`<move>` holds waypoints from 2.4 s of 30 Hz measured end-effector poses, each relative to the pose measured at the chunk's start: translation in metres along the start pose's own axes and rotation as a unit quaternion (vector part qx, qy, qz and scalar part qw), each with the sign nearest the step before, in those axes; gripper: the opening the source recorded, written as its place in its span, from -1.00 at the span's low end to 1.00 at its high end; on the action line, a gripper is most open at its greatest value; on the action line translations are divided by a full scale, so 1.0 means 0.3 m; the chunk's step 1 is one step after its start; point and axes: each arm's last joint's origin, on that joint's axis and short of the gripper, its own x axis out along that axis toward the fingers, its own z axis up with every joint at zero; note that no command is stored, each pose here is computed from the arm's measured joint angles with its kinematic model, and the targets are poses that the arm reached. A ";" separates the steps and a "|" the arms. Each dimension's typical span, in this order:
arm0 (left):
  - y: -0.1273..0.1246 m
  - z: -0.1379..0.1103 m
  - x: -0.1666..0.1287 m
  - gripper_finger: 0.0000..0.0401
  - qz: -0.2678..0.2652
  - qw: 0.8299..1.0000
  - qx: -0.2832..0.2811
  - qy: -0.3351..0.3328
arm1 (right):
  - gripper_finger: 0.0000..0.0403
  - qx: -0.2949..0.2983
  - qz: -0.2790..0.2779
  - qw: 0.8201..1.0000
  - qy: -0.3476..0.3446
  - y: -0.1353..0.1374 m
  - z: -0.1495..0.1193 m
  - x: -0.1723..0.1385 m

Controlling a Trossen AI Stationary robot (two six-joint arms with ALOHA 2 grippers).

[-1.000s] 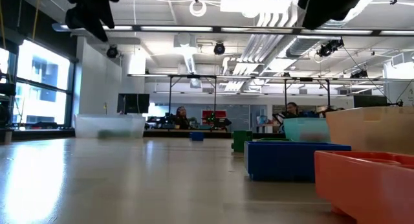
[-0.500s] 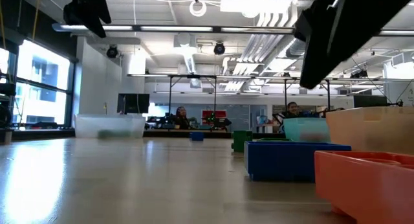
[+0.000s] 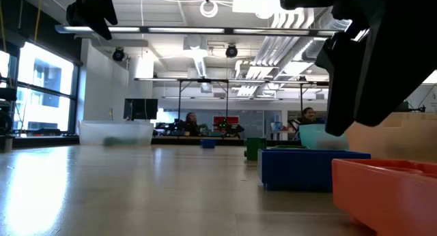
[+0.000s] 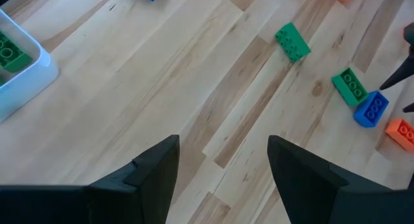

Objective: Sort & place blocks by color
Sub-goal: Put the right blue game piece into the orange bin

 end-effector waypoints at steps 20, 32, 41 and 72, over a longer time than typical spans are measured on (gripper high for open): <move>0.002 0.002 0.000 0.11 0.011 1.000 0.000 -0.008 | 0.23 0.019 -0.006 0.999 0.027 -0.035 0.013 0.090; 0.002 0.002 0.001 0.11 0.011 1.000 0.010 -0.008 | 0.00 0.036 -0.003 0.998 0.047 -0.044 0.011 0.127; 0.002 0.002 0.001 0.11 0.011 1.000 0.010 -0.008 | -0.44 0.042 0.010 0.997 0.062 -0.035 0.017 0.112; 0.001 0.003 0.001 0.11 0.009 1.000 0.016 -0.009 | -0.44 0.040 -0.216 0.964 0.152 -0.007 -0.039 -0.114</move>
